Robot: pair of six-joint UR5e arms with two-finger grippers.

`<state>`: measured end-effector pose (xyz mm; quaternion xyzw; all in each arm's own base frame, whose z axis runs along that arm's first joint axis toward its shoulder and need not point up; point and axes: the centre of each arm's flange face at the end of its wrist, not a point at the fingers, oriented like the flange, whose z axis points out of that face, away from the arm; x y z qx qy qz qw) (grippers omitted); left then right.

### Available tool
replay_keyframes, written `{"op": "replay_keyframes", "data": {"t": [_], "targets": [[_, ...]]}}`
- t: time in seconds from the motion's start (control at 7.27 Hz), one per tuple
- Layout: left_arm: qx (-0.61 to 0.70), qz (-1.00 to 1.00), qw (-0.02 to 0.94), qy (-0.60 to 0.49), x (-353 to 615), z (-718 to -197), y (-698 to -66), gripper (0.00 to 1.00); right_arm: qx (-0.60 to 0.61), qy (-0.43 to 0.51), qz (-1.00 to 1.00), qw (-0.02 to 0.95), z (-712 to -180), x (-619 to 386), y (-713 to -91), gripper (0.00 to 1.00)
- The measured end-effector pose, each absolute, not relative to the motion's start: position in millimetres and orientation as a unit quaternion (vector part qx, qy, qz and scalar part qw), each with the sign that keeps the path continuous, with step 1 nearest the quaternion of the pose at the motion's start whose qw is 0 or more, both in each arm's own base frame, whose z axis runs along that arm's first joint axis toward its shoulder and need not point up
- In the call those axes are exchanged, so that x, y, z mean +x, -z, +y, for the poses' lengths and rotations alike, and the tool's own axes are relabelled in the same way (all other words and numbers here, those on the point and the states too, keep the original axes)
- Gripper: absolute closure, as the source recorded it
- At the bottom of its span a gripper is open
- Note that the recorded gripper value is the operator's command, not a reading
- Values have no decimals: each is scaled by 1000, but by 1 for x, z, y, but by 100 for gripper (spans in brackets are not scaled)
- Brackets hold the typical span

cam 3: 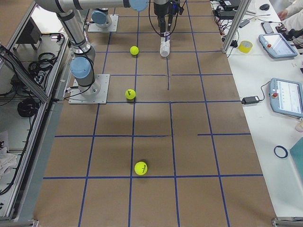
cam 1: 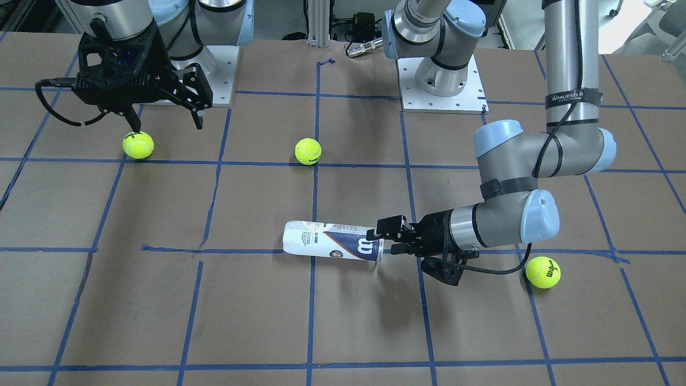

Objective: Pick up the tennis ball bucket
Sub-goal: 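Move the left gripper toward the open end of the lying can, then close the left gripper on the rim of the can's open end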

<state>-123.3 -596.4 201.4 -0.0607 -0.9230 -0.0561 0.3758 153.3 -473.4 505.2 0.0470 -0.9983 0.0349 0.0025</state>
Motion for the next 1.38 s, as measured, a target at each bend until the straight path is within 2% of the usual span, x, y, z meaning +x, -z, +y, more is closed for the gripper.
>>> {"op": "replay_keyframes", "data": {"t": [0.14, 0.41, 0.69, 0.96, 1.1, 1.24, 1.38], "targets": [[-54, -921, 380, 64, -124, -597, -192, 13, 46, -35, -998, 2, -474, 153, -505, 0], [-46, -919, 384, 77, -125, -596, -178, 24, 46, -35, -998, 2, -474, 153, -505, 0], [-31, -918, 385, 91, -125, -595, -171, 25, 47, -35, -998, 2, -474, 153, -505, 0], [-14, -916, 389, 99, -127, -594, -170, 51, 47, -35, -998, 0, -474, 154, -505, 0], [-7, -913, 396, 99, -129, -595, -172, 70, 47, -36, -998, -3, -474, 155, -505, 0], [0, -912, 399, 101, -130, -595, -173, 98, 47, -35, -998, -4, -474, 155, -505, 0], [8, -911, 399, 103, -131, -596, -175, 100, 47, -35, -998, -4, -474, 155, -505, 0]]}}
